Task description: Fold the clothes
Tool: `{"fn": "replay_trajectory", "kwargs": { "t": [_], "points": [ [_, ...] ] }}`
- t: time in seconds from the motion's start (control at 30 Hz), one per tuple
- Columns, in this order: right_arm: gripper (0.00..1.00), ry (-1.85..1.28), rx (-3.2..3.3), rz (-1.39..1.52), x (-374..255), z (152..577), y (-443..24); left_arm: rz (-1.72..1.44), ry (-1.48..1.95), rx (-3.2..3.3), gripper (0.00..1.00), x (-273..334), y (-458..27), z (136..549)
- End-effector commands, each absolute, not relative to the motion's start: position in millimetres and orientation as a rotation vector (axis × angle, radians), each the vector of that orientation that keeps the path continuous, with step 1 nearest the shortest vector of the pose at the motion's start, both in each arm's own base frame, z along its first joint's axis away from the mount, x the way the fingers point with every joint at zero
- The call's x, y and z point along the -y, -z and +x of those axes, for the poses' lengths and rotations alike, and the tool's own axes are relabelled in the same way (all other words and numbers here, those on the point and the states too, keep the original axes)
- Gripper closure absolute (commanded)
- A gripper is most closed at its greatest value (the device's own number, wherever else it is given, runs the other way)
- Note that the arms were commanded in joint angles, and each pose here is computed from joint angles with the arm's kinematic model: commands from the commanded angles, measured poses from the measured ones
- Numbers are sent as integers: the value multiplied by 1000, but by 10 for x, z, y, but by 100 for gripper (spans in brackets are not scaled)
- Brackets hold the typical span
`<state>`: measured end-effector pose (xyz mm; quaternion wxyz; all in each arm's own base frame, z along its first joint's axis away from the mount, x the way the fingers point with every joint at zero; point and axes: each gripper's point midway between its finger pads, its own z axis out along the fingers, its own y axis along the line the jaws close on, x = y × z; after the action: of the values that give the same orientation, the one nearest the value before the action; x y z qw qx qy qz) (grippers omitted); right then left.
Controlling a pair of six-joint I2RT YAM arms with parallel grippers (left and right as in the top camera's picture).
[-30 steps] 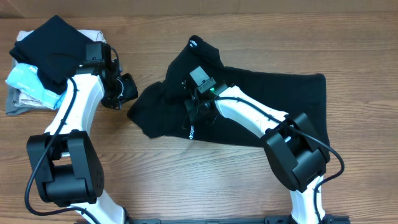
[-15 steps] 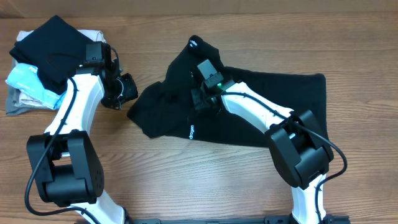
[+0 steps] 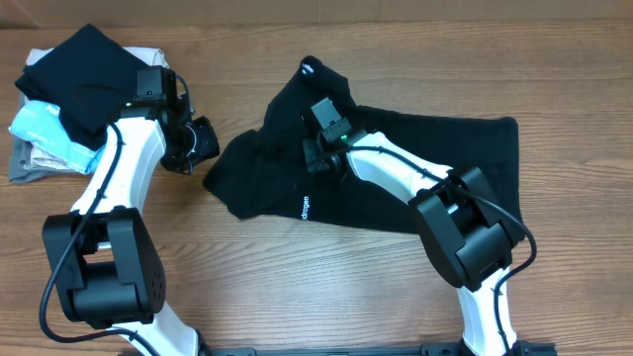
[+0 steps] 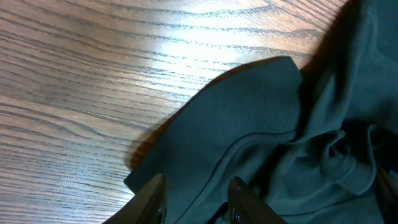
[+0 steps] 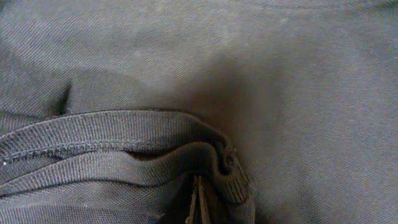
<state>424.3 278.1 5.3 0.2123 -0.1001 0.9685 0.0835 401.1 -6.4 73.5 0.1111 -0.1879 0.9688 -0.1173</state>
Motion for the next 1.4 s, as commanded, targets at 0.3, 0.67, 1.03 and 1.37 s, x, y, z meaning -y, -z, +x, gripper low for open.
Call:
{"fn": "replay_trajectory", "kwargs": {
  "t": [0.3, 0.67, 1.03, 1.37],
  "points": [
    [60, -429, -2602, -215, -2926, 4455, -709, -541, 341, -2815, 64, 75, -842, 4077],
    [71, -763, -2686, -346, -3286, 4020, -882, -541, 341, -2815, 64, 76, -842, 4076],
    [96, -705, -2731, -398, -3469, 3780, -655, -541, 341, -2814, 64, 75, -842, 4078],
    [95, -455, -2600, -310, -3331, 4183, -589, -542, 341, -2819, 64, 76, -833, 4065]
  ]
}}
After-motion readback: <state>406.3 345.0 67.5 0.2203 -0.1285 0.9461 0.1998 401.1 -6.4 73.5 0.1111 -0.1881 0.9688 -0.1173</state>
